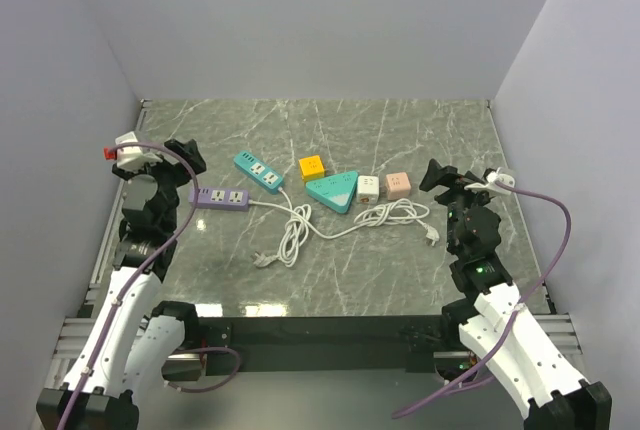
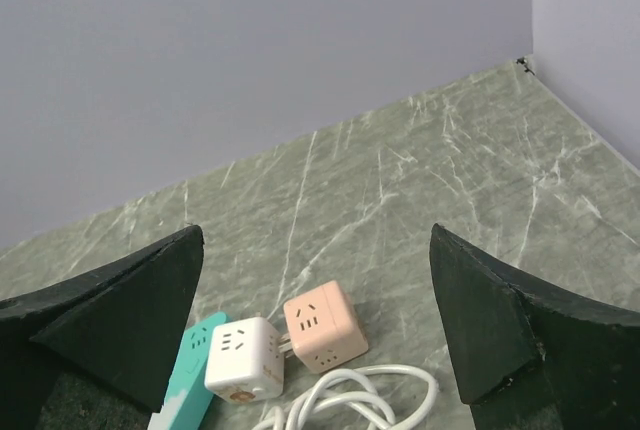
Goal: Insert the plug
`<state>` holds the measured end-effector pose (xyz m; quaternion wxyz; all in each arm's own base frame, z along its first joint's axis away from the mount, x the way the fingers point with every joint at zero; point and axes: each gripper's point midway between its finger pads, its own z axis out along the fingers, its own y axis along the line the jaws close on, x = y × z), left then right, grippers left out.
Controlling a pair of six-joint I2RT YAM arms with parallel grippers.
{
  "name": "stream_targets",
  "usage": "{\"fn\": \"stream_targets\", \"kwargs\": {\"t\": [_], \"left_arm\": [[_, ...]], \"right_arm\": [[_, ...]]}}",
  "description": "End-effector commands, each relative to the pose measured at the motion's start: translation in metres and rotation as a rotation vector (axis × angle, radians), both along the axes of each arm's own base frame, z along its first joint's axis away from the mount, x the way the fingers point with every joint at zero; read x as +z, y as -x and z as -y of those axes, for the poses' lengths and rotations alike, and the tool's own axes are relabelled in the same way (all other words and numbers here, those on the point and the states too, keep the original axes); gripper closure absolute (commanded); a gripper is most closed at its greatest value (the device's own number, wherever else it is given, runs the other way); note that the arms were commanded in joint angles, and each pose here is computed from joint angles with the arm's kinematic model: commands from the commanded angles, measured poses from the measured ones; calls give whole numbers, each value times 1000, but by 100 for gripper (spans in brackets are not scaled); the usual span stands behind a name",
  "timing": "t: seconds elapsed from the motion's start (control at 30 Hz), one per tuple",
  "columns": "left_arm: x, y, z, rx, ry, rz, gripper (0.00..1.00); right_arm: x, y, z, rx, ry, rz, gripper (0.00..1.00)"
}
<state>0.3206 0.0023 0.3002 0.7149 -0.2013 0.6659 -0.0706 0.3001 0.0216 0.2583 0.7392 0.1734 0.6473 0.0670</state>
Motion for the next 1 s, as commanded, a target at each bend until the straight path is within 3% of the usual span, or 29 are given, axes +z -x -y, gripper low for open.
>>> {"fn": "stream_targets", "kwargs": {"t": [0.0, 0.23, 0.33, 0.5, 0.67, 0.7, 0.77, 0.8, 0.97], "left_arm": [[18, 6, -10, 55, 15, 54, 1], [3, 10, -22, 129, 37, 51, 1], [4, 8, -21, 124, 30, 60, 1], [-9, 2, -27, 163, 32, -10, 1], [-10, -4, -19, 126, 38, -19, 0], [-11, -5, -18, 122, 42, -21, 1], [-12, -7, -13, 96, 48, -21, 1], [-14, -9, -11, 87, 52, -28, 1], [-16, -12, -5, 55, 59, -42, 0]], "right_arm": [[25, 0, 1, -8, -9, 43, 0], [22, -11, -7, 22, 33, -18, 4], [22, -22, -30, 118, 69, -49, 7], [9, -46, -100, 330, 150, -138, 9], [1, -72, -159, 396, 279, -224, 10], [-22, -80, -173, 413, 311, -291, 10], [-16, -91, -202, 468, 310, -296, 11], [-41, -98, -216, 491, 334, -364, 11], [-57, -128, -275, 579, 328, -433, 13]]}}
